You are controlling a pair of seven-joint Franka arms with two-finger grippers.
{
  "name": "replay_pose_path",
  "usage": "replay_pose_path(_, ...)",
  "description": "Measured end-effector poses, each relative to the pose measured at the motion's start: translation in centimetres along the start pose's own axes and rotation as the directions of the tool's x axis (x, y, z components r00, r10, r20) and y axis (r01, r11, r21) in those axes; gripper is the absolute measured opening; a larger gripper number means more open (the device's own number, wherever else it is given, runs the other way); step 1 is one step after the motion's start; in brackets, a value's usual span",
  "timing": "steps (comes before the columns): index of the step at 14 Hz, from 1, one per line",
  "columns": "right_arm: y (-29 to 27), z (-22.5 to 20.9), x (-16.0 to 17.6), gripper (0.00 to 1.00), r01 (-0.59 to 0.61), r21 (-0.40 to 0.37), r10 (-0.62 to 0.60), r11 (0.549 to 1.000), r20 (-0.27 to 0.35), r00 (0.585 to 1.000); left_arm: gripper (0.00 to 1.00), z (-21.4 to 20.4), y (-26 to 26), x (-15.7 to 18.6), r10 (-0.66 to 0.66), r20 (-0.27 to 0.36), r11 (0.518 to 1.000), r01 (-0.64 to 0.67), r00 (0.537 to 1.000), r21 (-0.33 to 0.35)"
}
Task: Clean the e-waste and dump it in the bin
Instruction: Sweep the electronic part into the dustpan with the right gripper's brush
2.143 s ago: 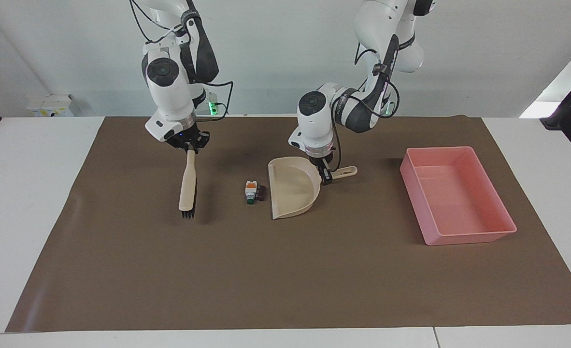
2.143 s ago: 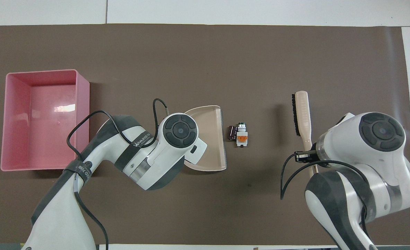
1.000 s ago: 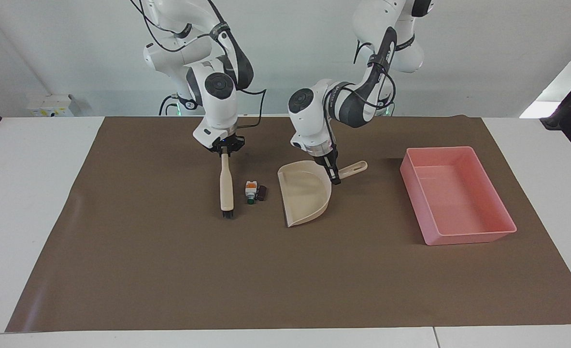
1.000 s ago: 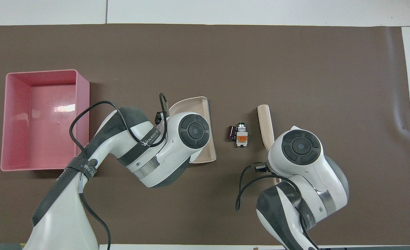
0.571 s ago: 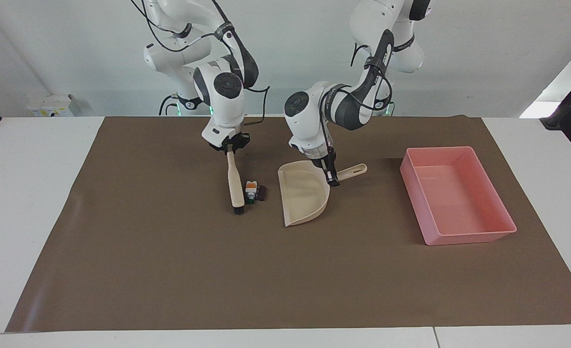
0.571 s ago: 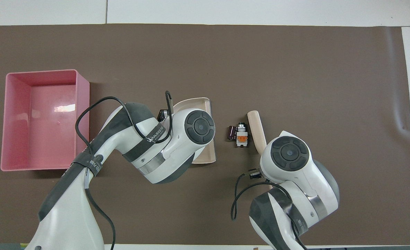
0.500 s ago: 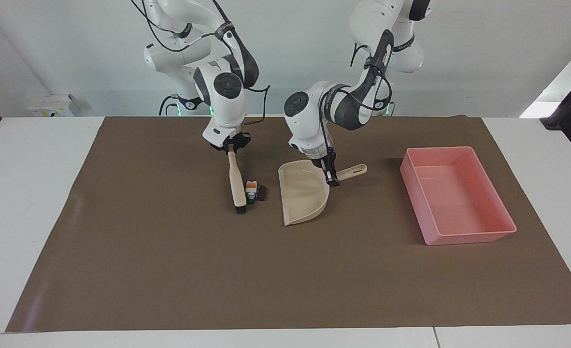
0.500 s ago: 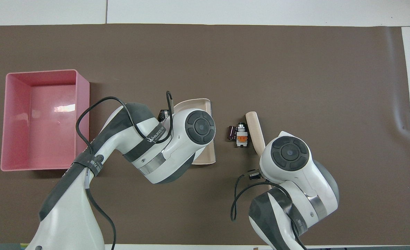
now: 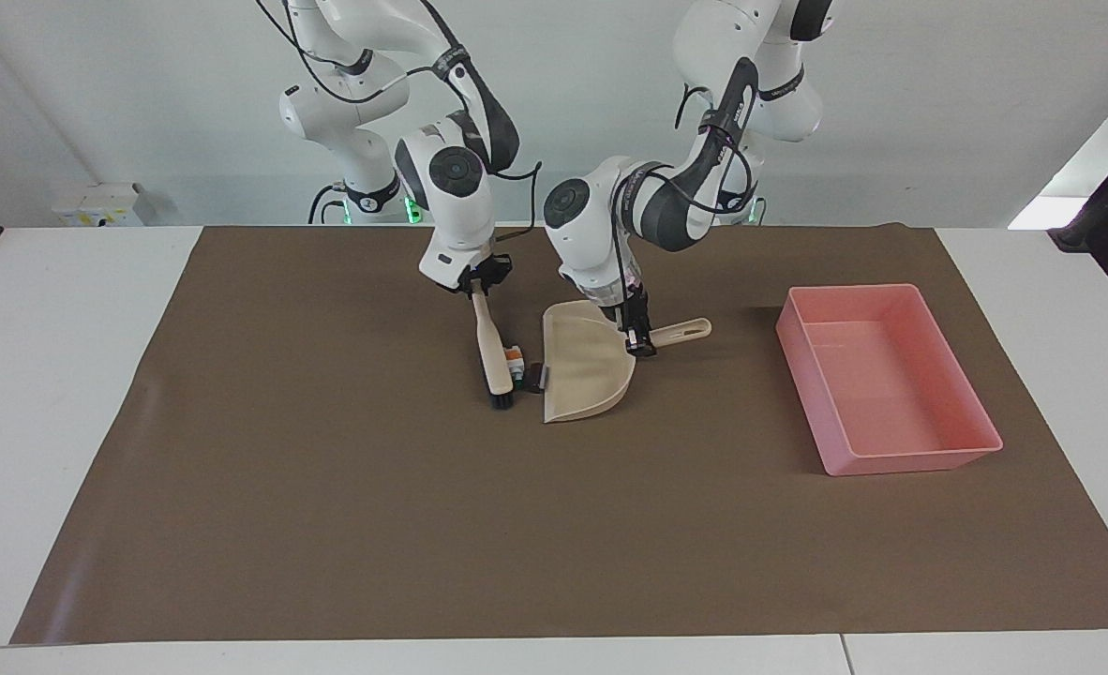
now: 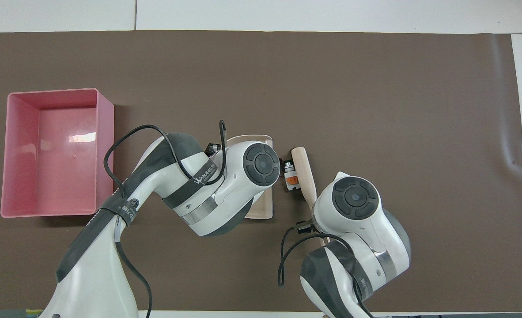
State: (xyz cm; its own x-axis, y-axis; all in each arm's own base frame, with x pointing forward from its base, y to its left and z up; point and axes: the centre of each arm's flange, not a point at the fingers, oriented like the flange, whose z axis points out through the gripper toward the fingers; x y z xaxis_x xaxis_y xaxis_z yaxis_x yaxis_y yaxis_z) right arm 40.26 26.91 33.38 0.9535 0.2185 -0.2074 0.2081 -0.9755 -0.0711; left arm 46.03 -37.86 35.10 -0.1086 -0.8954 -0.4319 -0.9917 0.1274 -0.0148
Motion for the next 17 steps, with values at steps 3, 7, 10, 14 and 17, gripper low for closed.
replay_pose_path(3, -3.6, -0.5, 0.2, 0.26, 0.000, 0.107, 0.001, 0.994, -0.008, 1.000, 0.33, 0.1, 0.0, 0.0, 0.001, 0.002, 1.000, -0.001, 1.000, -0.002)
replay_pose_path(7, -7.5, -0.8, -0.4, 0.26, 0.022, 0.226, -0.020, 0.974, -0.010, 1.000, 0.33, 0.3, 0.0, 0.1, 0.002, 0.002, 1.000, -0.002, 1.000, -0.005)
replay_pose_path(10, -7.6, -1.0, -0.2, 0.26, 0.022, 0.228, -0.022, 0.973, -0.006, 1.000, 0.33, 0.7, 0.1, 0.1, -0.002, -0.013, 1.000, 0.002, 1.000, -0.009)
replay_pose_path(14, -7.0, -2.2, -0.1, 0.26, 0.042, 0.200, -0.043, 0.979, 0.002, 0.999, 0.33, 1.5, 0.1, 0.1, -0.008, -0.035, 1.000, 0.008, 0.999, -0.012)
replay_pose_path(17, -5.9, -3.8, -0.7, 0.26, 0.061, 0.168, -0.064, 0.984, 0.014, 0.998, 0.33, 1.9, 0.0, -0.2, -0.017, -0.081, 1.000, 0.018, 0.997, 0.008)
